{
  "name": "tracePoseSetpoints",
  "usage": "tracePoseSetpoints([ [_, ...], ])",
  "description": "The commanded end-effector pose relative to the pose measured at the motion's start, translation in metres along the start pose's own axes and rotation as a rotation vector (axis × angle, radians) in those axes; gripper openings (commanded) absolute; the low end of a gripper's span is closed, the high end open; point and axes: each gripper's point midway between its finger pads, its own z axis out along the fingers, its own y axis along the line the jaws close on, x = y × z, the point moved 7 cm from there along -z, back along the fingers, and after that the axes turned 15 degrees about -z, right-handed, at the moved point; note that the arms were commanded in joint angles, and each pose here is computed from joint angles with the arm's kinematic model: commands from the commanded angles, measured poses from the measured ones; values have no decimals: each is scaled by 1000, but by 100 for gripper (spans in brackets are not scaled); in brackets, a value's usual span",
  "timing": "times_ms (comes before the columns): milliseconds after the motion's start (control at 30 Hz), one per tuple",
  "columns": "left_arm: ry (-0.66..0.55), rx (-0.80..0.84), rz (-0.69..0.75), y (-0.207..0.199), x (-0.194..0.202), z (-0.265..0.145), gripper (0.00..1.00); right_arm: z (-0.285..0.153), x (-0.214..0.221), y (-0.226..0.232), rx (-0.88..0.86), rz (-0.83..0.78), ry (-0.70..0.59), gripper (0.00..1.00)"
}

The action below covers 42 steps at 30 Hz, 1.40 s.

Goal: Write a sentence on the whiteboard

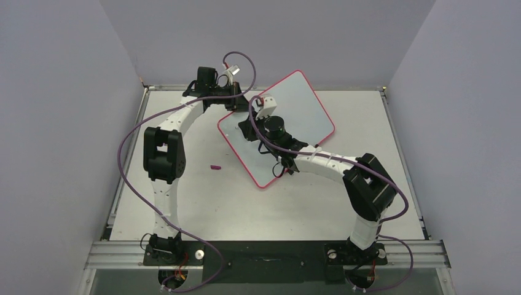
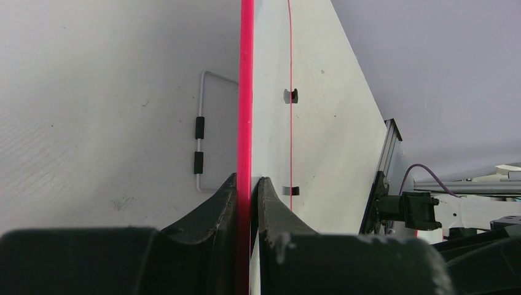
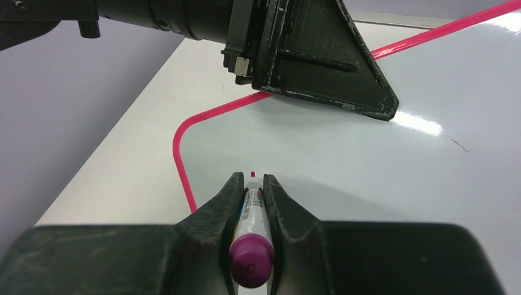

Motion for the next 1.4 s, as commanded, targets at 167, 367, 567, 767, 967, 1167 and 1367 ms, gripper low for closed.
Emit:
tracePoseSetpoints([
  [167, -26, -38, 118, -7, 1, 7, 0, -15, 23, 4, 21, -24, 53, 0],
  [367, -28, -38, 118, -8, 1, 7, 0, -35, 30, 5, 53, -42, 79, 0],
  [567, -30, -37, 119, -8, 1, 6, 0, -47, 30, 12, 52, -56, 89, 0],
  [767, -31, -37, 120, -9, 1, 6, 0, -49, 8, 21, 38, -57, 40, 0],
  [967, -31, -35, 121, -10, 1, 6, 0, -42, -16, 21, 61, -56, -10, 0],
  [1167, -32, -33, 125, -11, 1, 5, 0, -31, -29, 21, 79, -50, -36, 0],
  [1367, -30, -30, 123, -11, 2, 5, 0, -22, -40, 15, 113, -41, -60, 0],
])
